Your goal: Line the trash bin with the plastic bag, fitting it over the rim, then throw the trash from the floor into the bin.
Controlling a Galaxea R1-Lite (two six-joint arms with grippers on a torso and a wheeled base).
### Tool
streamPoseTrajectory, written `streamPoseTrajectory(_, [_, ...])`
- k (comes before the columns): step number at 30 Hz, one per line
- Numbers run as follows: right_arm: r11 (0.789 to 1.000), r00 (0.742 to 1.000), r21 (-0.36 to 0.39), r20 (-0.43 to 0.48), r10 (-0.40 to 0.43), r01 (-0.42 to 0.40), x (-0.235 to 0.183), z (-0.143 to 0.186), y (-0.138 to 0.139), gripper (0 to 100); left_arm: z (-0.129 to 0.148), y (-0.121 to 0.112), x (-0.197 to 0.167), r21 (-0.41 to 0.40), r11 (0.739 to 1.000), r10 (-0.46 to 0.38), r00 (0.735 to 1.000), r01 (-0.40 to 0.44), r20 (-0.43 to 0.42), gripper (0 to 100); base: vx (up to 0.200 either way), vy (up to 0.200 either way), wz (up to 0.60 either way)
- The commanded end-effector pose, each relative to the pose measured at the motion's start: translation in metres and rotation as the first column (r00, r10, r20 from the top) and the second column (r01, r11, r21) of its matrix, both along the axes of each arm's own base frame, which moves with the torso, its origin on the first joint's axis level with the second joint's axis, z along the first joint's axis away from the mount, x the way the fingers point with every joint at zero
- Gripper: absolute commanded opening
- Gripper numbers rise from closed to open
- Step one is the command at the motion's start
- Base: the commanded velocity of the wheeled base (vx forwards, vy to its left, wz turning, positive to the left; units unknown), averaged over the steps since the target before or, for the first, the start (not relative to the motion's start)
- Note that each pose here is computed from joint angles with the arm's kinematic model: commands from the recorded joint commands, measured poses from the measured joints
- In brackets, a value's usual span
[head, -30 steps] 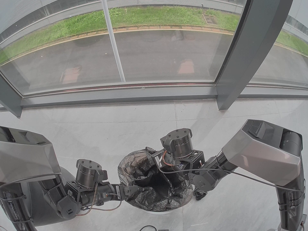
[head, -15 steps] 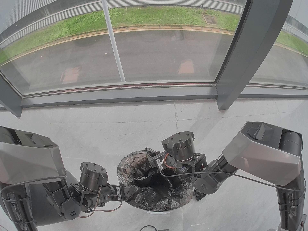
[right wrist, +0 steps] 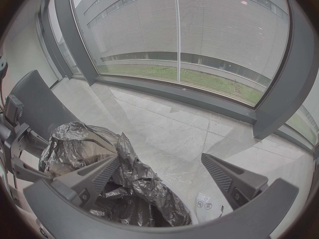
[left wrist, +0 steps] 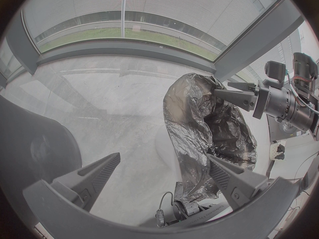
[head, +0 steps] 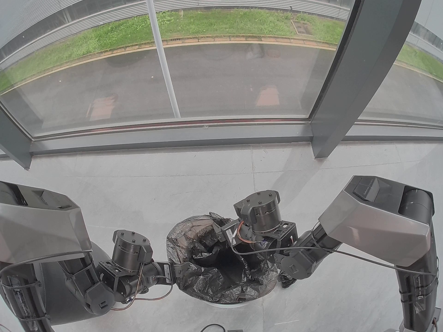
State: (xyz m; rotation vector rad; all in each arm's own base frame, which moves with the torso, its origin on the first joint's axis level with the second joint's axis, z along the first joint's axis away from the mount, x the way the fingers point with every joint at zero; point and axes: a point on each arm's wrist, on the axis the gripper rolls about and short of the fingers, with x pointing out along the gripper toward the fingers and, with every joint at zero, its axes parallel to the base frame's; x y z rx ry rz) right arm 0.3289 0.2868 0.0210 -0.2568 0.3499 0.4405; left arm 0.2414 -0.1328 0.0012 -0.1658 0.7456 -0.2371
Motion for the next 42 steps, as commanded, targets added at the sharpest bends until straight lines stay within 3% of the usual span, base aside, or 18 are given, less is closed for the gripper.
streamPoseTrajectory(1, [1.0,1.0,-0.001,0.001,-0.002,0.002,0.001,0.0,0.0,100,-0.001,0.007,0.006,0.005,1.0,0.027,1.0,-0.027,0.003,100,0.0,0.0,0.0])
streamPoseTrajectory(11, [1.0,1.0,0.0,-0.001,-0.001,0.001,0.0,-0.001,0.0,100,-0.013,0.026,0.017,0.042,0.996,0.082,0.996,-0.081,-0.021,100,0.0,0.0,0.0])
streamPoseTrajectory(27, [1.0,1.0,-0.006,-0.009,-0.003,0.003,0.001,-0.005,0.0,100,-0.058,0.015,0.035,0.072,0.996,0.066,0.995,-0.06,-0.07,100,0.0,0.0,0.0])
streamPoseTrajectory(42, [1.0,1.0,-0.009,0.001,-0.025,0.025,0.003,-0.002,-0.004,100,-0.058,0.003,0.036,0.061,0.998,0.031,0.998,-0.028,-0.053,100,0.0,0.0,0.0])
